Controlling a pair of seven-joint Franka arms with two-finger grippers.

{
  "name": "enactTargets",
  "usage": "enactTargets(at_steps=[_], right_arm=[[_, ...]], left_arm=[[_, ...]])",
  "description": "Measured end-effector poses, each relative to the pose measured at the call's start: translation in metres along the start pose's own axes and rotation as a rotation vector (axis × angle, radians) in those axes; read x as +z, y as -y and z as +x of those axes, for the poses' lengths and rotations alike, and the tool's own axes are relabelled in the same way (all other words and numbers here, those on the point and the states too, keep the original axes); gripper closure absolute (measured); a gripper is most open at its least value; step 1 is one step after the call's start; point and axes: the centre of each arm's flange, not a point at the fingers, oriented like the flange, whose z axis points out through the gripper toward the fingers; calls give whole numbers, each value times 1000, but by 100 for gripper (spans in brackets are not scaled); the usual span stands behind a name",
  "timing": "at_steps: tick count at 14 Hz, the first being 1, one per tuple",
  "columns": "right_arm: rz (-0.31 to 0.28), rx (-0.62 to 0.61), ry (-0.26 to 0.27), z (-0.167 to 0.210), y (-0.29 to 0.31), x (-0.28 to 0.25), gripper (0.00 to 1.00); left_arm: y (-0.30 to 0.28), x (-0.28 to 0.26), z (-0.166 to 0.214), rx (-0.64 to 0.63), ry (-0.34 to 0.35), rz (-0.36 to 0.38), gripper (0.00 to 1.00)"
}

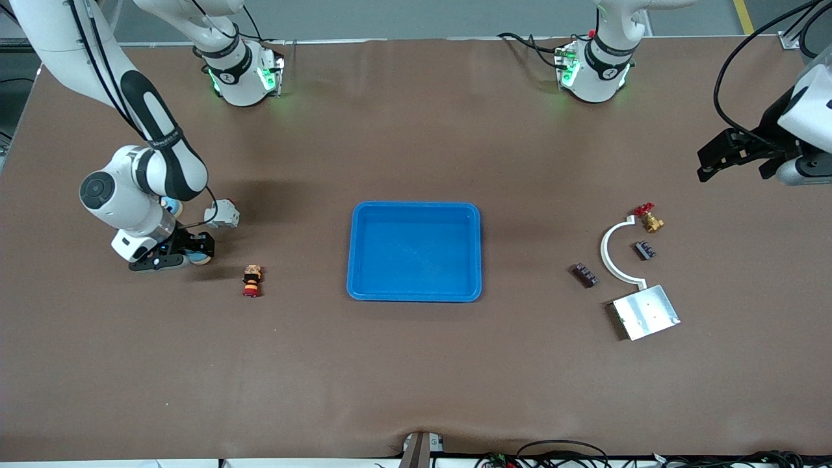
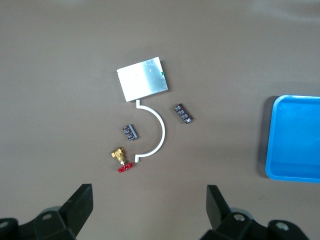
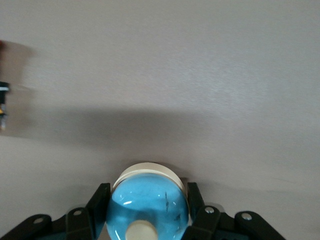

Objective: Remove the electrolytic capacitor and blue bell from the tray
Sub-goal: 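Lower the bell beside the white block with the right gripper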

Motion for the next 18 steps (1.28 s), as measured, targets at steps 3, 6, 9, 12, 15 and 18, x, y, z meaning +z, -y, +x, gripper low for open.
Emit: enactTargets(at_steps=[3,6,9,12,15,18], right_arm=[[9,-2,1,2,6,3,33],[10,2,1,4,5,5,33],[12,5,2,6,4,9,33],[10,4,-6,8,5,9,33],[11,1,-7,10,7,11,9],[12,-2,-13,14,10,10,0]], left_arm=[[-6,1,-2,11,7,0,0],[-7,1,-2,12,9,1,0],[-7,3,-2,14,11,1,0],[-8,5,-1,15,9,0,0],[-10,5,-1,18,5,0,0],[-10,5,-1,18,6,0,0]])
